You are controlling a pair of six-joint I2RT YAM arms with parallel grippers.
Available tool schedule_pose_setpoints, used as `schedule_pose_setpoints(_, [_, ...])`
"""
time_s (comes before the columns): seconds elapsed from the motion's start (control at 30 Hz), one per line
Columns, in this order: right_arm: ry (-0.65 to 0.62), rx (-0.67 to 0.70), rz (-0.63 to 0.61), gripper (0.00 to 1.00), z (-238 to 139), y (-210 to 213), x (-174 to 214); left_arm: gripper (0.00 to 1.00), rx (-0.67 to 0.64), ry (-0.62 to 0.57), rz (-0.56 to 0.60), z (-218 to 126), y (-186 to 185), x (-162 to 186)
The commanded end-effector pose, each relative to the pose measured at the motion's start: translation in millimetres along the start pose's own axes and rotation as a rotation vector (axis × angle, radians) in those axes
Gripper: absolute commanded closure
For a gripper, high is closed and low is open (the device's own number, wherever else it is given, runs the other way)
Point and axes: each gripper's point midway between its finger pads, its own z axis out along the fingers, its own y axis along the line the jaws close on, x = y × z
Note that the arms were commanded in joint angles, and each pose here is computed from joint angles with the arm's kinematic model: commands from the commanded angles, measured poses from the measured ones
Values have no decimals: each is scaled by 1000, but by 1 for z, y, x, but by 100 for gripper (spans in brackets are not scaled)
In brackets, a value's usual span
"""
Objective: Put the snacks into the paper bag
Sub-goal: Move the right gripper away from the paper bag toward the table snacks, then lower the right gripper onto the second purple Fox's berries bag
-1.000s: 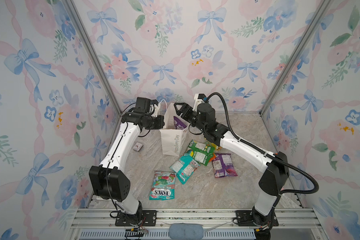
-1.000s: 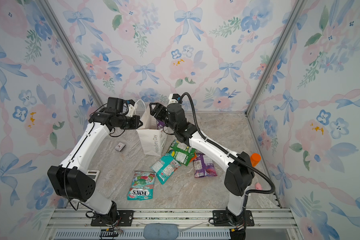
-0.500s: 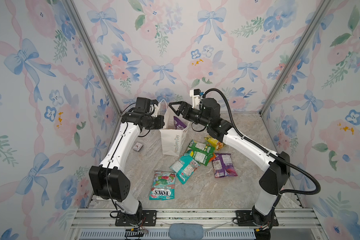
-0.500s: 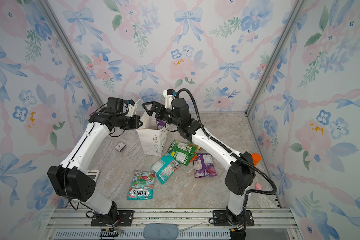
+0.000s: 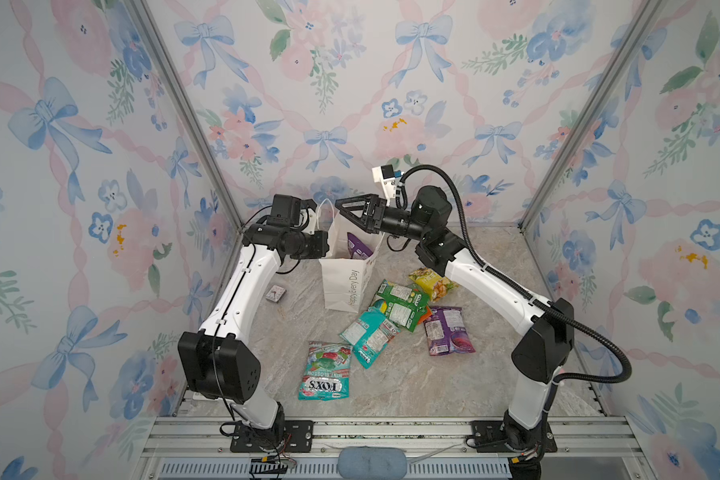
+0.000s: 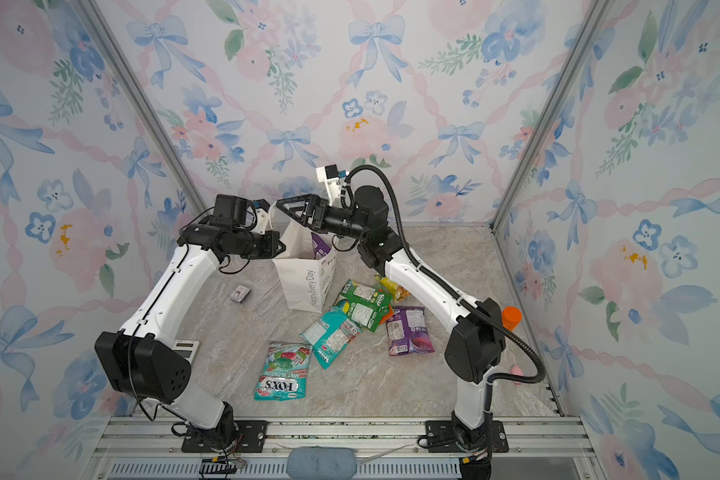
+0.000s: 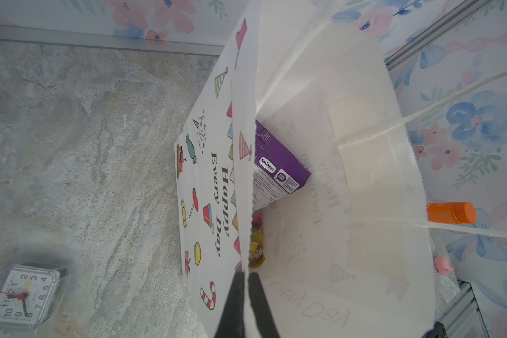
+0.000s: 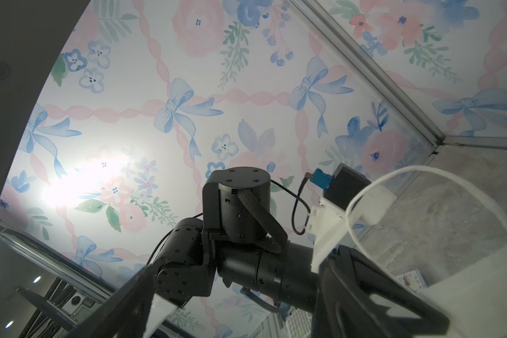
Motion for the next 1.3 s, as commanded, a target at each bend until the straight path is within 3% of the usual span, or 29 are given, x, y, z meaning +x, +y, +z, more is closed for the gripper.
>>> schedule_pose_setpoints(0.0, [16, 12, -66, 11, -15, 18, -5, 100, 19, -46, 13, -9, -4, -8])
schedule_pose_setpoints(0.27, [59, 395, -214, 16, -61, -26, 17, 100, 12, -43, 12, -8, -3, -7])
schedule_pose_setpoints(0.63, [122, 654, -289, 16, -138, -45, 50, 100, 9, -36, 11, -4, -1, -7])
schedule_pose_setpoints(0.9, [214, 989, -176, 17, -238, -104, 98, 100, 2, -34, 11, -4, 1, -6])
schedule_pose_setpoints(1.03, [260, 1186, -73, 26, -296, -142, 130, 100, 1, -36, 13, -4, 1, -7])
schedule_pose_setpoints(1.27, [304, 1343, 96, 28, -353, -186, 167, 100, 5, -17, 12, 6, 3, -4])
